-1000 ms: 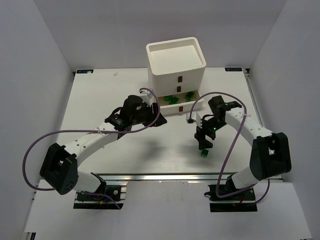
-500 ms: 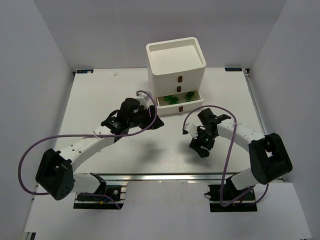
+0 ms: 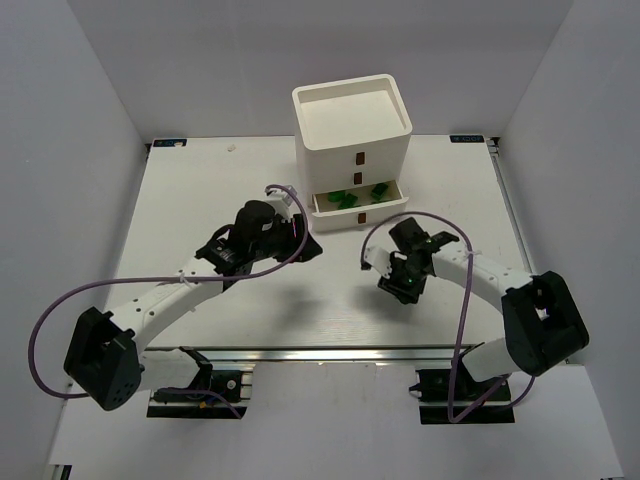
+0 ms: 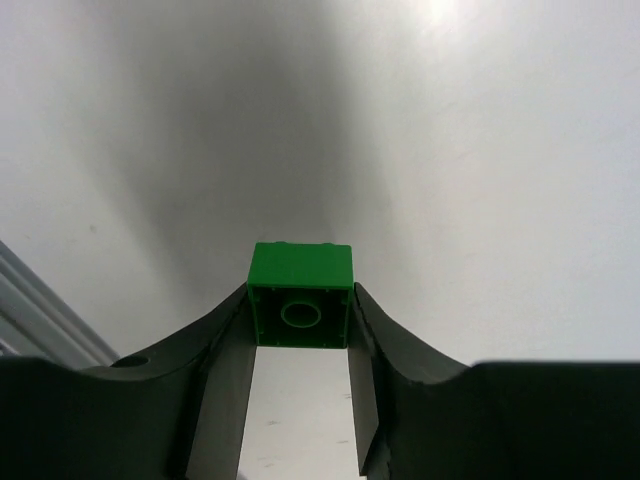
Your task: Sort the legos into containers by color
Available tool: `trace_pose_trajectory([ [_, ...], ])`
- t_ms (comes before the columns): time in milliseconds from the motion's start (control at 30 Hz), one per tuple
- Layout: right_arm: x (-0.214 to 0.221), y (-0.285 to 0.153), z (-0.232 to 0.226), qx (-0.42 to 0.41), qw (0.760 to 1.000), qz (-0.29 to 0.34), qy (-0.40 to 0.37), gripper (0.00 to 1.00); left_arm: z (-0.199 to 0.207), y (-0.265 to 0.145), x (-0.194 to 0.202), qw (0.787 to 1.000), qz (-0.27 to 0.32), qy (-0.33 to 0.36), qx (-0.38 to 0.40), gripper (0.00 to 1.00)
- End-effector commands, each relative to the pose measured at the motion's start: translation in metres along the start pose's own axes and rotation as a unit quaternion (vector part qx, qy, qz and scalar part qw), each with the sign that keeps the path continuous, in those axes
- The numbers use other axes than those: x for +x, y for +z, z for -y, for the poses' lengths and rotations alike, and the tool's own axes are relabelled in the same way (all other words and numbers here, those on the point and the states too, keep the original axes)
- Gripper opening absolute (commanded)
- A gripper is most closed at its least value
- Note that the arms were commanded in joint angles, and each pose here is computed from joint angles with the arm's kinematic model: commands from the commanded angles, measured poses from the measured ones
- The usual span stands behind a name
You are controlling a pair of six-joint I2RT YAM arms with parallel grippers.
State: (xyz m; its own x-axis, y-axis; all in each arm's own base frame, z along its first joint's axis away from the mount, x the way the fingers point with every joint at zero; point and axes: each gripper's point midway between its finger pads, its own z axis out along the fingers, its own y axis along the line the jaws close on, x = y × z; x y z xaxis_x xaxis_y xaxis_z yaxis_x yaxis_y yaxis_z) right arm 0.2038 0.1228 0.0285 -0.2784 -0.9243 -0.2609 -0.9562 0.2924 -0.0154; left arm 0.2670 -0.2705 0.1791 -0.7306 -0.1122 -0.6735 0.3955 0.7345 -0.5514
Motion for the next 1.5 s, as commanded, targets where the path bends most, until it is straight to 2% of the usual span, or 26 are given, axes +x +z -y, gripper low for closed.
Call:
trace_pose_trajectory([
  [0,-0.078,-0.043,0.045,0.061,0.990,0.119,-0.044,0.00,0.001,-0.011,-0.013,1.000,0.026,0.004,-0.009,0.57],
  [67,-0.102,-0.048,0.067,0.080,0.986,0.139,-0.051,0.00,-0.001,-0.012,-0.013,0.999,0.028,0.003,-0.017,0.56],
  [100,-0.129,-0.064,0.089,0.112,0.977,0.171,-0.058,0.00,-0.003,-0.014,-0.015,0.999,0.034,0.002,-0.024,0.56],
  [167,-0.146,-0.057,0.116,0.126,0.975,0.175,-0.052,0.00,-0.008,-0.016,-0.015,0.999,0.037,-0.001,-0.036,0.57],
  [200,-0.172,-0.077,0.137,0.152,0.966,0.202,-0.054,0.00,-0.009,-0.019,-0.018,0.998,0.045,-0.003,-0.042,0.57],
  [233,-0.179,-0.061,0.149,0.144,0.970,0.193,-0.041,0.00,-0.010,-0.020,-0.018,0.998,0.047,-0.004,-0.046,0.56],
  [333,-0.211,-0.061,0.184,0.150,0.968,0.203,0.000,0.00,-0.012,-0.027,-0.020,0.997,0.058,-0.008,-0.055,0.57],
  [433,-0.230,-0.054,0.211,0.152,0.966,0.203,0.042,0.00,-0.014,-0.035,-0.021,0.996,0.068,-0.013,-0.063,0.57],
  [667,-0.228,-0.037,0.224,0.153,0.961,0.178,0.143,0.00,-0.024,-0.052,-0.023,0.991,0.097,-0.028,-0.086,0.59],
  [700,-0.227,-0.035,0.220,0.147,0.961,0.176,0.153,0.02,-0.025,-0.053,-0.022,0.991,0.100,-0.032,-0.088,0.59],
  [767,-0.219,-0.030,0.215,0.138,0.963,0.167,0.162,0.18,-0.026,-0.054,-0.022,0.990,0.103,-0.034,-0.089,0.60],
  [933,-0.211,-0.026,0.207,0.142,0.960,0.171,0.171,0.36,-0.025,-0.050,-0.023,0.991,0.100,-0.030,-0.088,0.61],
  [967,-0.208,-0.024,0.206,0.140,0.960,0.168,0.173,0.44,-0.025,-0.048,-0.024,0.991,0.097,-0.027,-0.089,0.61],
  [1033,-0.207,-0.024,0.205,0.139,0.960,0.169,0.173,0.48,-0.023,-0.046,-0.025,0.991,0.095,-0.025,-0.087,0.61],
  [1067,-0.207,-0.025,0.206,0.140,0.960,0.170,0.175,0.55,-0.022,-0.044,-0.027,0.992,0.093,-0.022,-0.087,0.61],
  [1233,-0.209,-0.029,0.206,0.145,0.960,0.177,0.164,0.59,-0.021,-0.045,-0.029,0.992,0.094,-0.021,-0.085,0.61],
  [1267,-0.209,-0.030,0.206,0.146,0.960,0.177,0.158,0.63,-0.021,-0.044,-0.028,0.992,0.093,-0.021,-0.085,0.61],
  [1333,-0.210,-0.032,0.199,0.131,0.963,0.179,0.149,0.60,-0.021,-0.046,-0.028,0.992,0.094,-0.022,-0.086,0.61],
  [1400,-0.217,-0.042,0.186,0.095,0.968,0.203,0.111,0.48,-0.022,-0.048,-0.029,0.991,0.097,-0.023,-0.089,0.61],
  [1433,-0.215,-0.043,0.176,0.073,0.972,0.207,0.086,0.24,-0.022,-0.050,-0.029,0.991,0.100,-0.023,-0.089,0.61],
  [1467,-0.213,-0.044,0.167,0.052,0.974,0.213,0.059,0.09,-0.022,-0.051,-0.029,0.990,0.102,-0.025,-0.089,0.61],
])
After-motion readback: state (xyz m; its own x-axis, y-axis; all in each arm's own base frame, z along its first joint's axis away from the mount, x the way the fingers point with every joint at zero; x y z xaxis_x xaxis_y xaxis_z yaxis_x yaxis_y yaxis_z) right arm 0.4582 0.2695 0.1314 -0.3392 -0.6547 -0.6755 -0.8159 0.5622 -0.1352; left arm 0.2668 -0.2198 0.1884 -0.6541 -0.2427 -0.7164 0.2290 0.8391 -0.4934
